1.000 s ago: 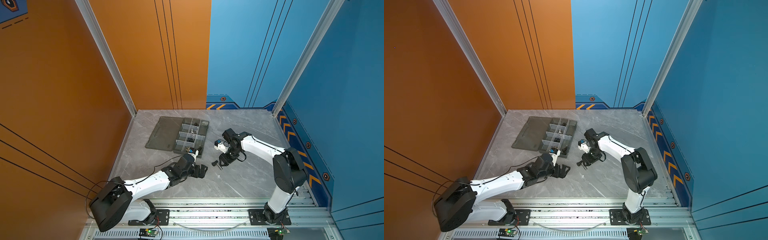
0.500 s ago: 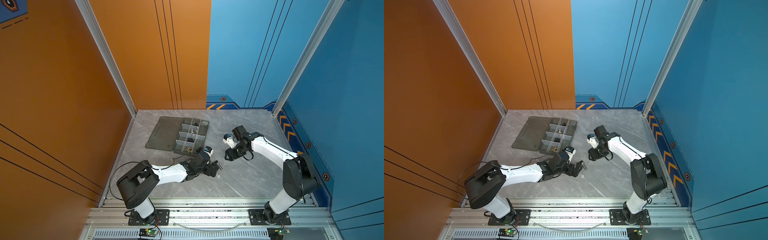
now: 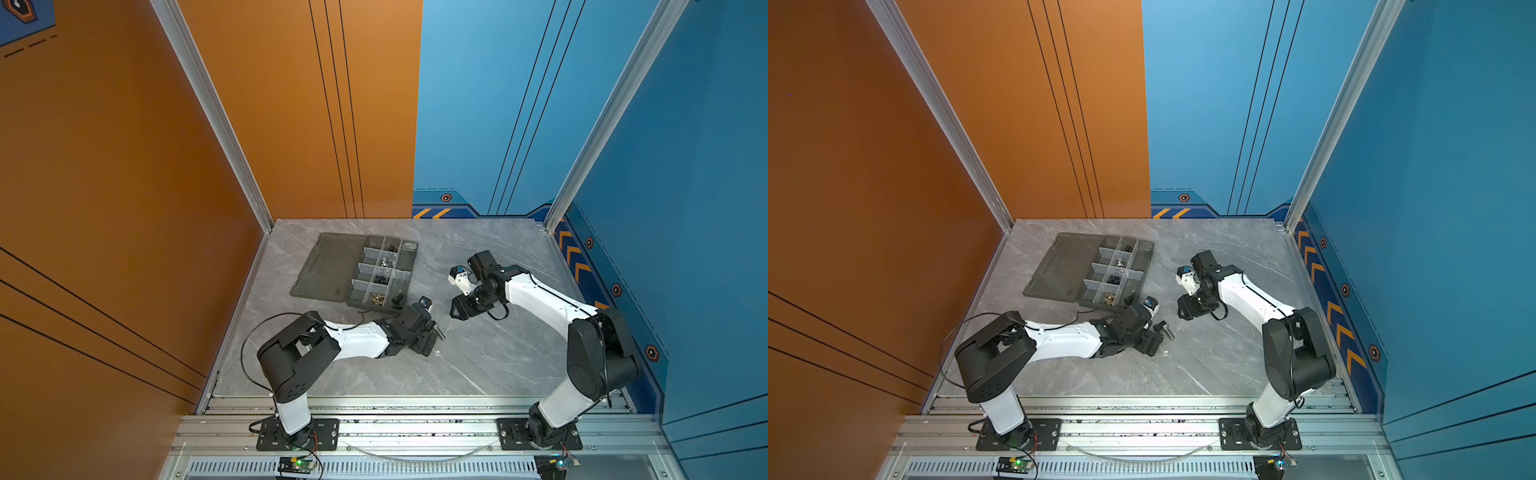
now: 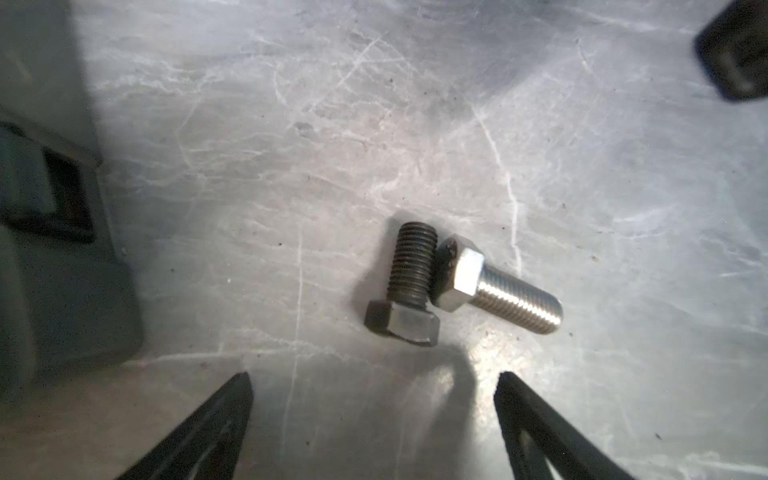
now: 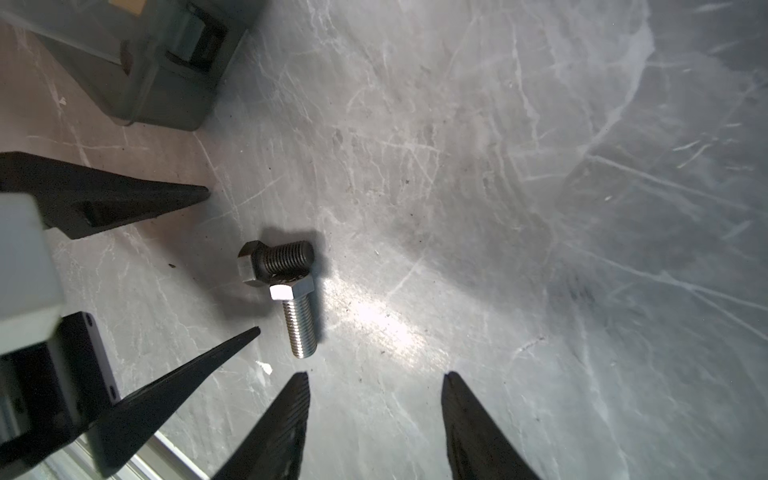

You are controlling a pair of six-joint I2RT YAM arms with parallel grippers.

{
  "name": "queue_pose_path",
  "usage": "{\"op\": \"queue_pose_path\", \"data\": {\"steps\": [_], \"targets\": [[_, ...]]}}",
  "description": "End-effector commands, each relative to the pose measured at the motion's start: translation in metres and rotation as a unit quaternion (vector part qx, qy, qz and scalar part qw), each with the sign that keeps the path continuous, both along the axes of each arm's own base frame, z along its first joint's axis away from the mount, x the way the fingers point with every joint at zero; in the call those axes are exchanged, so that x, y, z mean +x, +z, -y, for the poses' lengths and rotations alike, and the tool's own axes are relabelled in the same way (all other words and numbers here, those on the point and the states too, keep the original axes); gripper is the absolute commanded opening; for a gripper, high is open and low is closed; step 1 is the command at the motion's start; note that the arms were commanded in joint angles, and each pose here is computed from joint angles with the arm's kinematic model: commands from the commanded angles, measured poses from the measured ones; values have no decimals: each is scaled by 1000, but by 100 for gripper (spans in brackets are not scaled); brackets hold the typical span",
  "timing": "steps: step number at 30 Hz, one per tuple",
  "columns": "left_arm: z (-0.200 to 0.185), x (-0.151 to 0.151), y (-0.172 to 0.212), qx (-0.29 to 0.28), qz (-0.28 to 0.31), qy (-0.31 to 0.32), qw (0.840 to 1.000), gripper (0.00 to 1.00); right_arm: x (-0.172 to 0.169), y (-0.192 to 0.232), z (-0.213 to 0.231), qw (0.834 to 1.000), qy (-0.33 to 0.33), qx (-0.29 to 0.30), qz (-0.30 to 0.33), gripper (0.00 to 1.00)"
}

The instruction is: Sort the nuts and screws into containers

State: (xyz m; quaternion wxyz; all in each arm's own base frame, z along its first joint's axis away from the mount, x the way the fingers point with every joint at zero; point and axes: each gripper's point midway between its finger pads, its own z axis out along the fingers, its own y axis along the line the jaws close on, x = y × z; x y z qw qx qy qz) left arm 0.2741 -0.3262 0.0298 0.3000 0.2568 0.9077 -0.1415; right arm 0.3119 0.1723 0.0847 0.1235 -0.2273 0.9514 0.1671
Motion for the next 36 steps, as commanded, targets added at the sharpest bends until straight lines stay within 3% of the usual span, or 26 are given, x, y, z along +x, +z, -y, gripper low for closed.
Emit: {"op": "queue_pose_path", "data": {"steps": [1,25,36], "targets": [[-6,0,-8,40,1,-10,999,94,-4,2,-2,1000,-3,17,-6,54],[-20,-9,-11,6,-26,-13,1000,95,-31,-50,-47,996,57,-74,-10,54],[-19,-7,-12,3,-22,-11,1000,95,-23,-66,-30,989,37,-143,-1,54]]}}
